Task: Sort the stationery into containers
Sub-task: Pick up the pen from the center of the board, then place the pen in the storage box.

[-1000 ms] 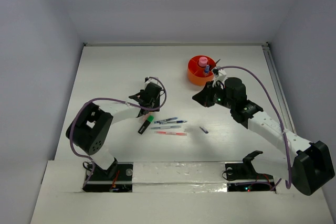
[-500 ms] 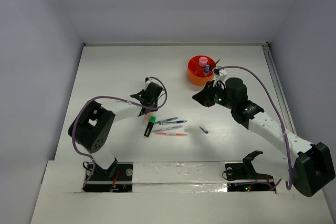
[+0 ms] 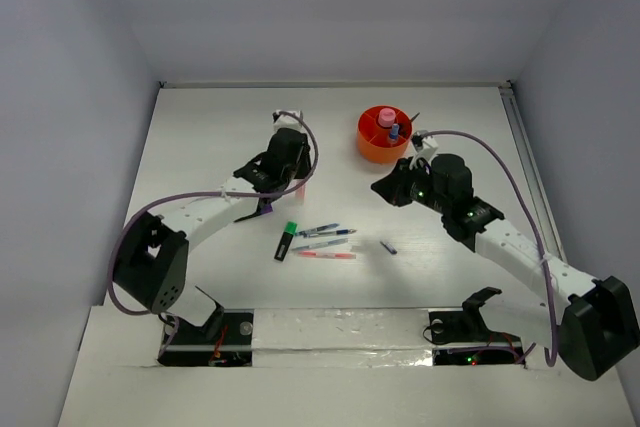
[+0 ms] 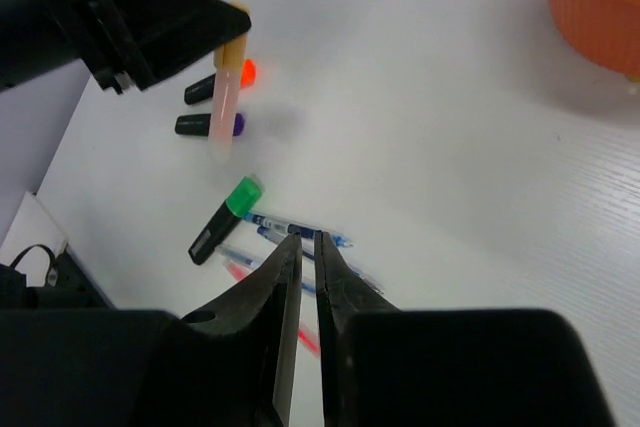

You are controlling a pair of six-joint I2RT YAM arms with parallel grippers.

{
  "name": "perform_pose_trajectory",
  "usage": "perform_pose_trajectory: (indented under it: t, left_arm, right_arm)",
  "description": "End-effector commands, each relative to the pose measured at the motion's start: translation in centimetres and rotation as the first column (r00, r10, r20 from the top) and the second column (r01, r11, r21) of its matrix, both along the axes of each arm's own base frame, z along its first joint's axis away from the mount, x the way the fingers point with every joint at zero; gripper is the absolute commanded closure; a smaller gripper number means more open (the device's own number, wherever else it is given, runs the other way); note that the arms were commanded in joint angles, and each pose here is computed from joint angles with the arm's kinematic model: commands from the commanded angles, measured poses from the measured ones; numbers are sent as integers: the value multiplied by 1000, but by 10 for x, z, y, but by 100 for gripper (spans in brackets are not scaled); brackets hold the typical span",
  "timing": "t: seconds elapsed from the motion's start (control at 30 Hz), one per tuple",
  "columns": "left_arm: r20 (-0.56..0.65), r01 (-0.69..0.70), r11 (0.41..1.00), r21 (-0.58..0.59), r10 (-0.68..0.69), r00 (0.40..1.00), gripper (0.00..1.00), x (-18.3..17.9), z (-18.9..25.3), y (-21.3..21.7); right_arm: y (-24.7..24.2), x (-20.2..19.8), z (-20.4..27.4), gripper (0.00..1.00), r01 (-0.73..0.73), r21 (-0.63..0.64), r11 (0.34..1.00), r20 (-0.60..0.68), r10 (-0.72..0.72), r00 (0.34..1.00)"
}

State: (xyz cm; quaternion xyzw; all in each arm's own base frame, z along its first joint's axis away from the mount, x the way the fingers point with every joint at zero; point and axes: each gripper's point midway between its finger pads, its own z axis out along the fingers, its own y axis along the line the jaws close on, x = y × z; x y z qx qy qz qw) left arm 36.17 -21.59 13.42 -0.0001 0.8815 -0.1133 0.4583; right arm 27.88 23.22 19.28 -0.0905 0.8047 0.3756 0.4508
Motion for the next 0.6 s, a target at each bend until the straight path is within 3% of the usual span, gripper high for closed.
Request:
perform_pose_trajectory:
  t: [0.0,0.3,0.57]
  left_arm:
    - [231,89,962,-257,-29,973,100,31,91,-43]
    - [417,180,882,-435,20,909,100,105,152,-105]
    - [499,203,864,-460,63,864,100,152,157,-138]
  right_arm:
    - [-5,7,27,84,61,53,997,92,-65,994]
    - [-45,14,41,84,287,112,951,163,-302,939]
    - [-48,16,39,84,307,116,944,166,-323,932]
